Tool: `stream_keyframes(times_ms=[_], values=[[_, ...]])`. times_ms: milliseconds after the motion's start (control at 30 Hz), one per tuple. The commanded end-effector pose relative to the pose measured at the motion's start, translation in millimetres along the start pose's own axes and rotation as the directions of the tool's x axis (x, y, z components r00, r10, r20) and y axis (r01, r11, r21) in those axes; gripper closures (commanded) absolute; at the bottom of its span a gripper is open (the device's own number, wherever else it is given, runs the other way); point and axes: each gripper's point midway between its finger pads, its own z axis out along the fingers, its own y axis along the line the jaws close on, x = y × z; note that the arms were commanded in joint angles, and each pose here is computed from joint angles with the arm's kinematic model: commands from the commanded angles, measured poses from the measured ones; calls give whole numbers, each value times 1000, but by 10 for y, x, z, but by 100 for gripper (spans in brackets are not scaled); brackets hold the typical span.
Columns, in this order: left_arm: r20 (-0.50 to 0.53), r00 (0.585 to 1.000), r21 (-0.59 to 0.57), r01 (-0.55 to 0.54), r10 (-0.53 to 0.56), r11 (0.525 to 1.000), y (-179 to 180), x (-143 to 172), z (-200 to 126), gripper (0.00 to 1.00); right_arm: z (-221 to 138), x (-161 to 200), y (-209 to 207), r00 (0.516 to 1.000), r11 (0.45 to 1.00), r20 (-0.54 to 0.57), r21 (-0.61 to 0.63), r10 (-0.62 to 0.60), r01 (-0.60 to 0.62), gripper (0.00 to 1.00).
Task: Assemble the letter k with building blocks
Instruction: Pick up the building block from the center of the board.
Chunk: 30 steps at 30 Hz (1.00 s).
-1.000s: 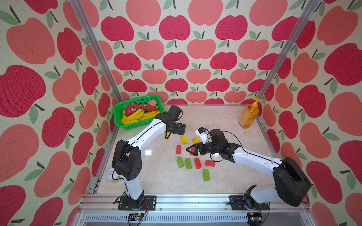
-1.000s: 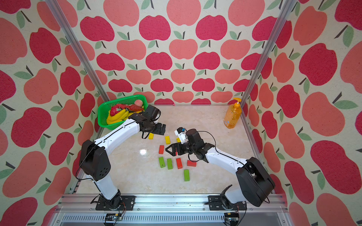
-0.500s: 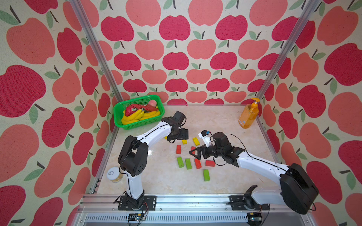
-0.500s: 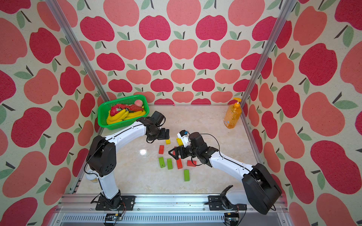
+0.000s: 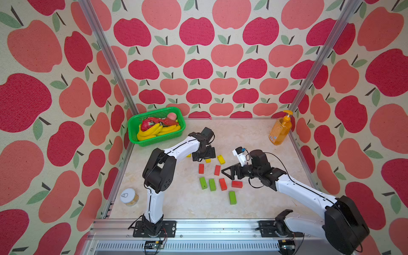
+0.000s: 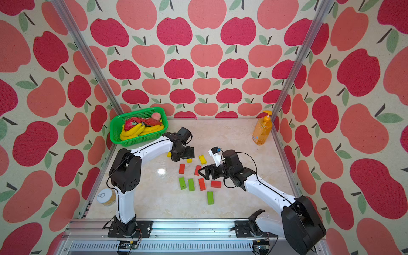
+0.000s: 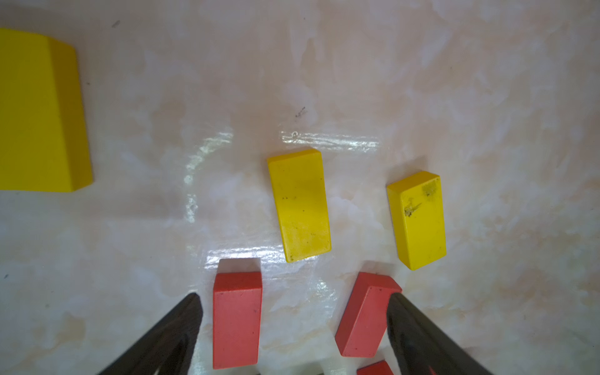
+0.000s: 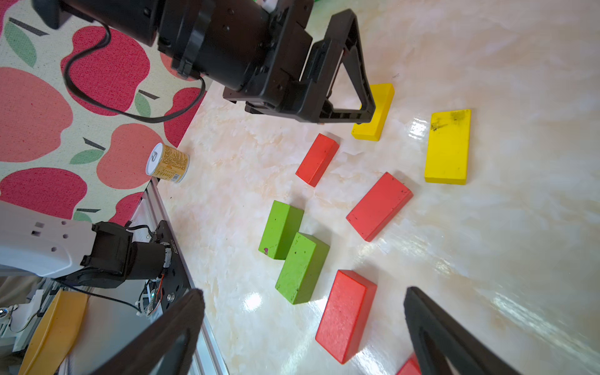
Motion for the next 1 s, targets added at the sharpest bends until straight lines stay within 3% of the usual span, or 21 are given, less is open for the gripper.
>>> stream_keyframes(times_ms=[0,467,967], values=[[-40,999,-43,27,-29,999,53,52,99,9,-41,60,-45,999,999,-2,9,38,-38,1],[-64,997,-83,47,-52,995,26,85,296,14,-23,97,-88,999,999,-6,10,47,-47,1],[-61,996,-187,54,-66,981,73,-34,427,30,-46,151,-125,999,998,-5,26,52,-52,1]])
